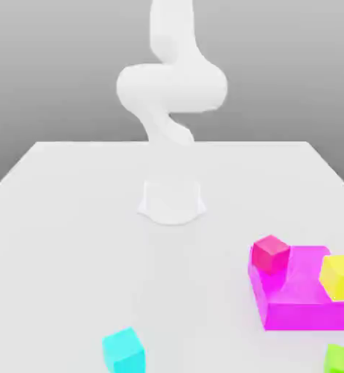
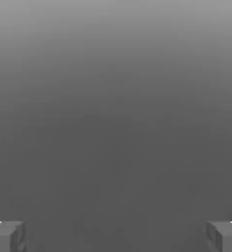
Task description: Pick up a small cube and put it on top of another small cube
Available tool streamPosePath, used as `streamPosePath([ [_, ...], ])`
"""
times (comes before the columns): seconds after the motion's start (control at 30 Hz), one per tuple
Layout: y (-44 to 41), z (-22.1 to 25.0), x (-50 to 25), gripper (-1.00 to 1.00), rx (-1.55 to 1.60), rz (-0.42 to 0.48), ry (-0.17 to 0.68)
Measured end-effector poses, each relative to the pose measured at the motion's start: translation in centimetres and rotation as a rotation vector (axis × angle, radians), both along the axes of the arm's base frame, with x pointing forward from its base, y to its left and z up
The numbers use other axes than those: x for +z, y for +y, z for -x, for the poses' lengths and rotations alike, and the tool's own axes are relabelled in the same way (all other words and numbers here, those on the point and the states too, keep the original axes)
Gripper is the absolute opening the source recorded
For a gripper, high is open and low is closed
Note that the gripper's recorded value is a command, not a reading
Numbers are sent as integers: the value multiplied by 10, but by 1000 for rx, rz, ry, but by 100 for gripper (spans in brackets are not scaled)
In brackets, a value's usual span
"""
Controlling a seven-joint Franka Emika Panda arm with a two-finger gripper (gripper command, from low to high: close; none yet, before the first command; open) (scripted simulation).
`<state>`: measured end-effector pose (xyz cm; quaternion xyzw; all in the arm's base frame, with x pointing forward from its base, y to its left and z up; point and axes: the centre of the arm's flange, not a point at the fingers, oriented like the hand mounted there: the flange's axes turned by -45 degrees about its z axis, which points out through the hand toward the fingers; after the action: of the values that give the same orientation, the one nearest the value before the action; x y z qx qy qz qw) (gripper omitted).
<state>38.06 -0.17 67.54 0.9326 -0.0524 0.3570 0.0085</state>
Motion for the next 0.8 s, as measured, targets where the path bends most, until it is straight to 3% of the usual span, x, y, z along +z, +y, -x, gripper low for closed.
streamPosePath([
  [0.4, -41, -110, -207, 0, -422, -114, 300],
  [0.8, -76, -113, -424, 0, -802, -320, 567],
])
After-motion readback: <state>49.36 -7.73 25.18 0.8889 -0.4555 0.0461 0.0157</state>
